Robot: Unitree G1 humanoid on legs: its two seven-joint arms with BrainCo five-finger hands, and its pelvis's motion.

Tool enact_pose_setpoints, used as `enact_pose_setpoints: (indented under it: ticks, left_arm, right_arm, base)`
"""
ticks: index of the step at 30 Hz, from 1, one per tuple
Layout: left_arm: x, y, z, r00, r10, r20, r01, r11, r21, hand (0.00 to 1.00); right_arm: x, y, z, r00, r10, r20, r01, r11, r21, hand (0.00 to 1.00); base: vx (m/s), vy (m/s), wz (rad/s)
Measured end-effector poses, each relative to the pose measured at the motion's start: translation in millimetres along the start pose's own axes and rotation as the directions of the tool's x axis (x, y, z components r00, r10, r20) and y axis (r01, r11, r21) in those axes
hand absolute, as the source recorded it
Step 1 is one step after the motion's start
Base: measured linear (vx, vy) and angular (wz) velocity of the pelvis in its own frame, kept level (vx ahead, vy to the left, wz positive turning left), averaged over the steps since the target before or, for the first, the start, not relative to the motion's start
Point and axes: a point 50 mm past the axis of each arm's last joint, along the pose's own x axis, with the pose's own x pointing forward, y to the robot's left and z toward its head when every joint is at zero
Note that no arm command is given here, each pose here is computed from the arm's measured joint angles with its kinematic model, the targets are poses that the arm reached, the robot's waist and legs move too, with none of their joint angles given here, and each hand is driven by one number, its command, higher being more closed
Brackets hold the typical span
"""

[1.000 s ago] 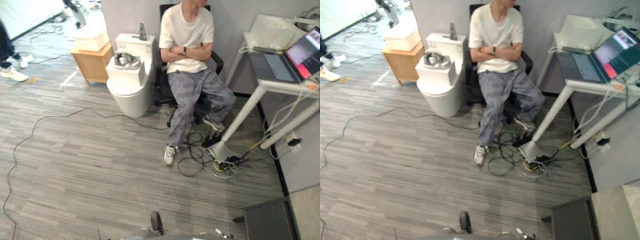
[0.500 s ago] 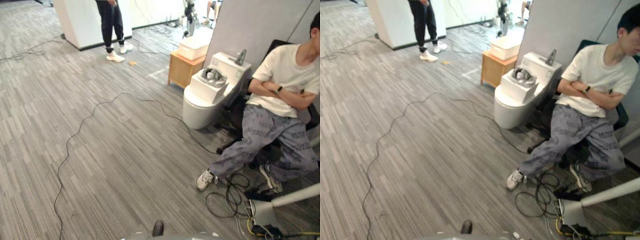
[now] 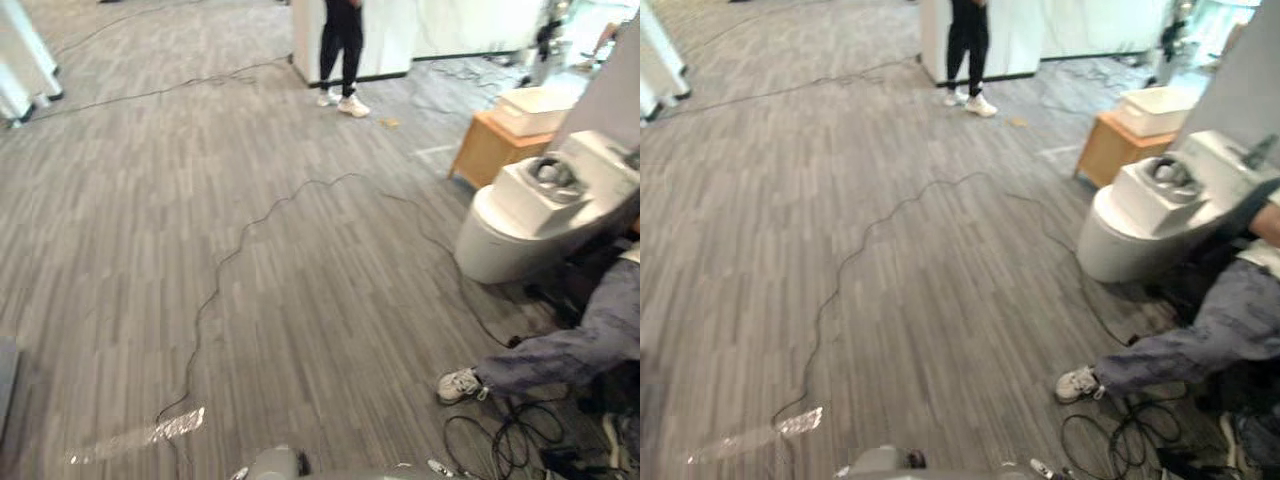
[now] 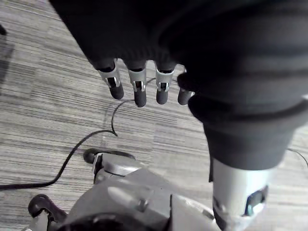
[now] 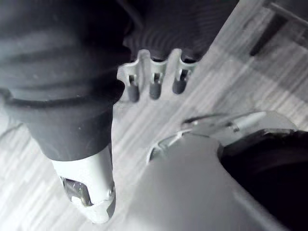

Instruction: Organize washtable

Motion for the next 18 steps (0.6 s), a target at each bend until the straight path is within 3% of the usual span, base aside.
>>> enact_pose_setpoints:
  ticks: [1,3,7,18]
  left_arm:
    - [0.4,9.1,5.7,1.0,0.011,0.008,-0.012,0.999,0.045,0.0]
    - [-0.9,3.1,-5.3,1.0,0.003,-0.023,-0.002,0.999,0.047,0.0]
    - [-0.3,3.5,-2.0,1.0,-0.009,-0.023,0.011,0.993,0.12,0.0]
    - [-1.2,4.6,-8.7,0.998,-0.019,-0.053,0.028,0.981,0.192,0.0]
  right_arm:
    - [-1.6,10.9,-10.8,1.0,0.02,-0.017,-0.019,0.999,0.033,0.0]
    - [-1.6,-5.8,-5.9,0.999,-0.031,-0.007,0.032,0.997,0.066,0.0]
    - [-2.2,1.3,-12.9,0.999,-0.017,-0.028,0.019,0.996,0.087,0.0]
    - [-1.3,4.4,-4.0,1.0,-0.009,0.005,0.009,0.998,0.06,0.0]
  base:
    - [-0.03,0.093,1.17]
    - [0.06,0.147,0.69]
    - [0.01,0.15,0.63]
    - [-0.16,0.015,-0.03]
